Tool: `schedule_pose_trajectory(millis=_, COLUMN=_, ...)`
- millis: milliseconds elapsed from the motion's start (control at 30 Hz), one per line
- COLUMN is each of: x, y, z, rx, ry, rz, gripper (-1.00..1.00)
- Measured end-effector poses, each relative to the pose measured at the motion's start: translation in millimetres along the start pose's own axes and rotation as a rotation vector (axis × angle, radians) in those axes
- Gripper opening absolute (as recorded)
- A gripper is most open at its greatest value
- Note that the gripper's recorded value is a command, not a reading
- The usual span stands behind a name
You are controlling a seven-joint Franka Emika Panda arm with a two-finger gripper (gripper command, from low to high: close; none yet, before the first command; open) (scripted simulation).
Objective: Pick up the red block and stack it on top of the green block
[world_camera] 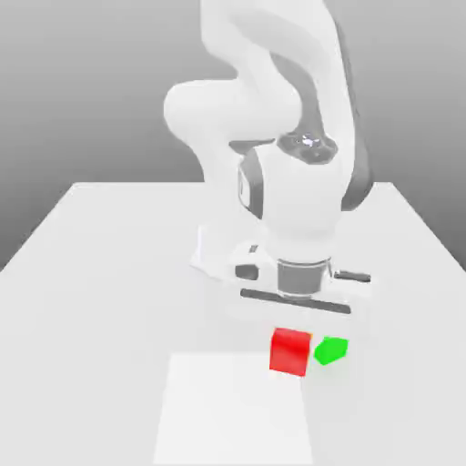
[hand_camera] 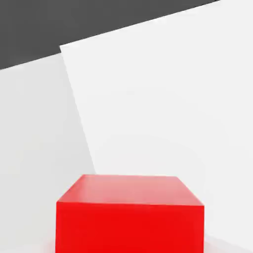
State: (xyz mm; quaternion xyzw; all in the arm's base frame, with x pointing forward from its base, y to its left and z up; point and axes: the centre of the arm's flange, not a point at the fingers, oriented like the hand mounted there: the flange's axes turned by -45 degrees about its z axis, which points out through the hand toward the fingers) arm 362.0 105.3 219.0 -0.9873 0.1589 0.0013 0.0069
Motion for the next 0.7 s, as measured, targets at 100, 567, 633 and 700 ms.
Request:
schedule_pose_trajectory(millis=100, x=-26, y=-10, z=-12, rx=0.009, ry=-0.006, rz=0.085, gripper=-1.0)
schedule_pose_trajectory(millis=567, x=-90, y=-21, z=22, rx=-0.017, ry=0.014, rz=0.287, gripper=-1.0)
schedule_pose_trajectory(millis=633, x=-91, y=-20, z=36, rx=-0.014, ry=0.011, rz=0.289, gripper=1.0)
schedule_pose_trajectory(millis=700, x=-90, y=-19, z=36, rx=-0.013, ry=0.011, rz=0.293, gripper=1.0)
